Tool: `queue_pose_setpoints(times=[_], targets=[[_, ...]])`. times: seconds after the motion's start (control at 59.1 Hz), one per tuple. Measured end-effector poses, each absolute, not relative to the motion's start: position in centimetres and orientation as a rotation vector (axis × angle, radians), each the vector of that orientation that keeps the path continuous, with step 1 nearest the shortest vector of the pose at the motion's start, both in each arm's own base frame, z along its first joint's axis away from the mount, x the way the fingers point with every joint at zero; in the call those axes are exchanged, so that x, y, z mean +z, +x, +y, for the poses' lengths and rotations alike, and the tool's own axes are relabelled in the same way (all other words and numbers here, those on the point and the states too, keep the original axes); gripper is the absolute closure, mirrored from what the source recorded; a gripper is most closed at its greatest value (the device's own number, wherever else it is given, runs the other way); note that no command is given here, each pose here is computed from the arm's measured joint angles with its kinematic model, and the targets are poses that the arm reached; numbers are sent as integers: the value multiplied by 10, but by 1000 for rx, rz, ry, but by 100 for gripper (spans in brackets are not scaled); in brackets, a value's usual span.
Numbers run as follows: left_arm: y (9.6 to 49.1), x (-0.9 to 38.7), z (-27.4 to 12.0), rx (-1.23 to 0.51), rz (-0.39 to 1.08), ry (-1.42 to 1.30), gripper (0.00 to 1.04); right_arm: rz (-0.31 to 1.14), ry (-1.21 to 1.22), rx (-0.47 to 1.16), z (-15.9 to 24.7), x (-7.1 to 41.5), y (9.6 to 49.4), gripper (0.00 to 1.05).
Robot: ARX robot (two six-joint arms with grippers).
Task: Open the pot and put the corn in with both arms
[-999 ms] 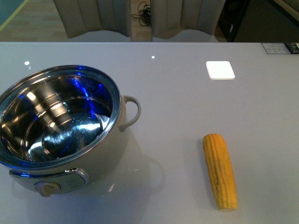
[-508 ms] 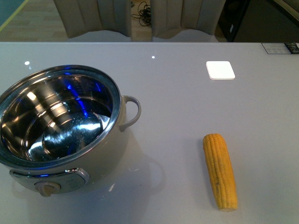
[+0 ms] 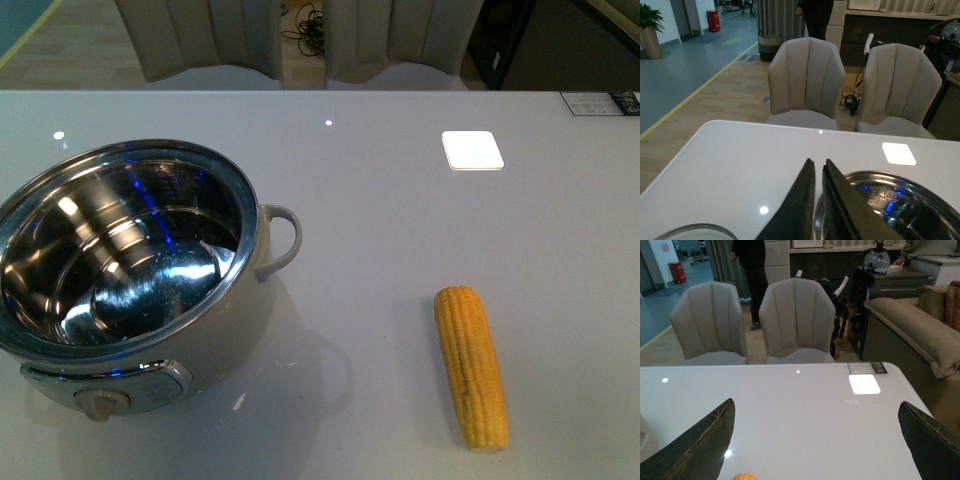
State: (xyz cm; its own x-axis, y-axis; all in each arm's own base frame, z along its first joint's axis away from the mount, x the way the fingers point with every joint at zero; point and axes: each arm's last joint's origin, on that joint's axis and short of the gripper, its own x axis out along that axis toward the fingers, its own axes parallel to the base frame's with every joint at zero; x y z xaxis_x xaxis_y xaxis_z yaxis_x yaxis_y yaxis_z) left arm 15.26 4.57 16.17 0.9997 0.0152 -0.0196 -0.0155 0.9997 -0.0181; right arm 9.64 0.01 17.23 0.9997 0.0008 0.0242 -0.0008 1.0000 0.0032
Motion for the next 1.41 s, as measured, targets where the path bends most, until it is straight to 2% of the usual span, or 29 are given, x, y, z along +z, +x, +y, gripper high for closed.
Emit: queue_pose_setpoints(times=[0.034,0.677,1.406], targets=[[150,163,41,14,17,-16,101,-25,3,1,0,172,96,9],[122,171,1,0,-13,-7,101,-24,3,1,0,172,96,9],[99,166,0,3,12,-7,101,-24,3,1,0,172,96,9]])
